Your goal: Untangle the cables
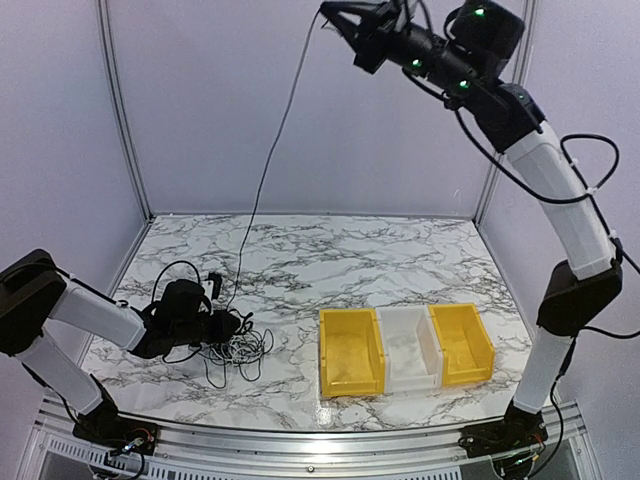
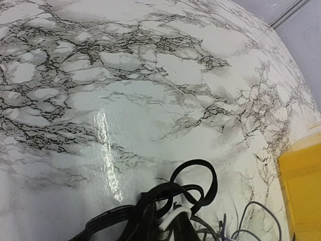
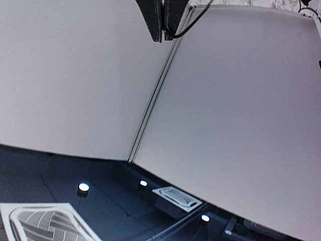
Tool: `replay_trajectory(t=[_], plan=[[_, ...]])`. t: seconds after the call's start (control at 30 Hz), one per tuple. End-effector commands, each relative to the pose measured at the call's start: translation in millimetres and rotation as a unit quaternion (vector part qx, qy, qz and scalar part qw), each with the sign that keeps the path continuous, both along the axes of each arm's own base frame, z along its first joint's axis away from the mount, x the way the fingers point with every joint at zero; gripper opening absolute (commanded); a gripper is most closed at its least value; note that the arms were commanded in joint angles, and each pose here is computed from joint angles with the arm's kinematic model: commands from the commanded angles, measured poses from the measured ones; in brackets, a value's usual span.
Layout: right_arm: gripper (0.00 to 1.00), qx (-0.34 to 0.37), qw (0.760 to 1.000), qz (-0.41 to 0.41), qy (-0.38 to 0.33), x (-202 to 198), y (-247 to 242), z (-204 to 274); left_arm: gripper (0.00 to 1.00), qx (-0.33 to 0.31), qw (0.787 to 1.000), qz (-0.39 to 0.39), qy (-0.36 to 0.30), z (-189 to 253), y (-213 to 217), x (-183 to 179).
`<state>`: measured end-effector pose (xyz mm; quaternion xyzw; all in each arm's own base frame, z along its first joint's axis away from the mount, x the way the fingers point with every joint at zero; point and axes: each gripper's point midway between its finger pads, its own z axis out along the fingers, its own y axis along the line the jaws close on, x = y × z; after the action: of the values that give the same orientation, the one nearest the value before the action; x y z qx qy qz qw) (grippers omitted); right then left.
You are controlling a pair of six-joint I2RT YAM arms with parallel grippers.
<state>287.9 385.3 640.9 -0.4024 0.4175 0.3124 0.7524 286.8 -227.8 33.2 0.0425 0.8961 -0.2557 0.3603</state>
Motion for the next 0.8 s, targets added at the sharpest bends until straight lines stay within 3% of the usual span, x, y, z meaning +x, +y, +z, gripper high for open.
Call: replay_trajectory(t=[0.0,0.17,0.33,0.43,0.6,0.77], plan=[[0.00,0.080,0.993,-0.032,-0.081,-26.7,-42.9,64.5,0.13,0.025,1.000,-0.002,0.012,-5.0,5.1,-1.2],[0.00,0.145,0.972,-0.108,-0.152,-44.1,-90.5,112.1,0.11,0.045,0.999,0.004,0.029,-19.7,13.9,-8.0],[0.00,0.206,0.932,-0.195,-0.224,-71.8,-149.3,154.4,0.21,0.064,0.997,0.010,0.052,-36.5,22.4,-15.7],[0.00,0.181,0.921,-0.236,-0.250,-75.5,-162.0,154.6,0.22,0.059,0.997,0.012,0.058,-37.6,21.8,-17.3],[0.00,0.101,0.931,-0.292,-0.192,-31.2,-167.4,107.6,0.30,0.017,0.999,0.020,0.024,2.3,10.6,-3.6],[0.00,0.052,0.918,-0.348,-0.180,-9.8,-190.1,79.0,0.53,-0.003,0.998,0.064,-0.021,62.6,10.1,20.9]])
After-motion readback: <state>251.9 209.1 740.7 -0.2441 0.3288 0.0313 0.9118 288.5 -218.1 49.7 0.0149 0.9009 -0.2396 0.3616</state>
